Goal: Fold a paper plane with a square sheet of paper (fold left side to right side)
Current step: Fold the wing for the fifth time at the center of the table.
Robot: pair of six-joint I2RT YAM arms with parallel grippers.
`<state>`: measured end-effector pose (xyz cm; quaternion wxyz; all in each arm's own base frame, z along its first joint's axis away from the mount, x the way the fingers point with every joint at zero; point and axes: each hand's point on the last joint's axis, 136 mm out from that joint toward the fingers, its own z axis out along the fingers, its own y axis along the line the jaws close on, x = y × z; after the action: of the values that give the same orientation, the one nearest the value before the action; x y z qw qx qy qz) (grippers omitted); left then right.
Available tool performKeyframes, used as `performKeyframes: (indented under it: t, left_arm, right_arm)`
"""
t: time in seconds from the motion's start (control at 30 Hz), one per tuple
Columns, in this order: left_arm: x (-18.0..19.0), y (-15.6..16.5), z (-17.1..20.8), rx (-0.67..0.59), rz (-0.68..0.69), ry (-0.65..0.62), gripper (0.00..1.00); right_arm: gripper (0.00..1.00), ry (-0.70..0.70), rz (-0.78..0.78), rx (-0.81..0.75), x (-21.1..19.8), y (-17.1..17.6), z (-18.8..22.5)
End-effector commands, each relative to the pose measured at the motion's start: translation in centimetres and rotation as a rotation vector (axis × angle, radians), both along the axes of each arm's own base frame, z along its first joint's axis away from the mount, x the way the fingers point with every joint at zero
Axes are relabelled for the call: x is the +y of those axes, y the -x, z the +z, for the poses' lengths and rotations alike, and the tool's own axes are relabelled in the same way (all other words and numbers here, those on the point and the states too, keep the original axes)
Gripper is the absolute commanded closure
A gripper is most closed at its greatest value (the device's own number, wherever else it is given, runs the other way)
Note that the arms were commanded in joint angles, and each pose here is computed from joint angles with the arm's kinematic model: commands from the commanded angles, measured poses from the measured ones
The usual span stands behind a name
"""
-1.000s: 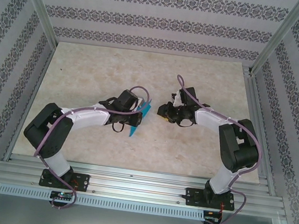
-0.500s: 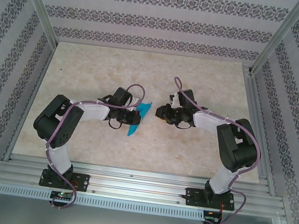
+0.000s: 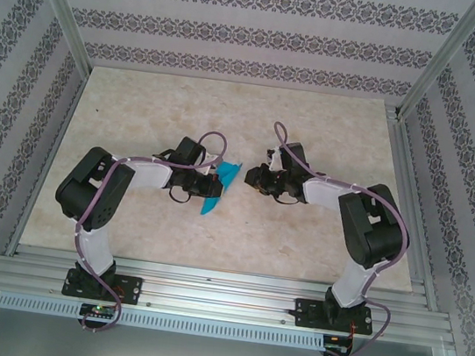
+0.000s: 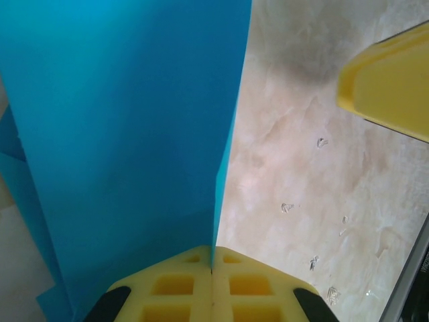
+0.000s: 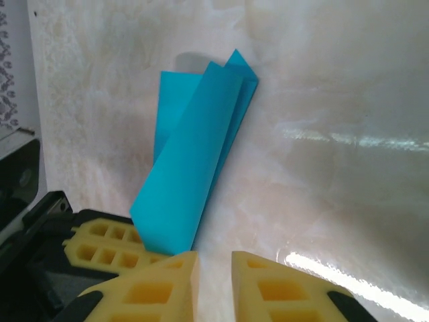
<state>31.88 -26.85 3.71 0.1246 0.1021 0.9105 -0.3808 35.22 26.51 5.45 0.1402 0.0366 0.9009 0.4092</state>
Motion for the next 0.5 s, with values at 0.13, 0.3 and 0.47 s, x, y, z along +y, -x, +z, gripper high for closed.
performKeyframes:
  t: [0.13, 0.3, 0.47]
  left_arm:
    - [-0.7, -2.1, 2.7, -0.07, 0.038, 0.078, 0.95]
    - [-0.8, -2.5, 3.2, -0.075, 0.058, 0.091, 0.95]
    - [-0.4, -2.8, 3.6, -0.085, 0.09, 0.087, 0.95]
  right_arm:
    - [0.87, -0.071, -0.068, -0.037, 1.9, -2.8, 0.3]
    - [0.88, -0.067, -0.074, -0.032, 2.1, -3.3, -0.2]
    - [0.89, -0.076, -0.066, -0.021, 2.9, -3.6, -0.6]
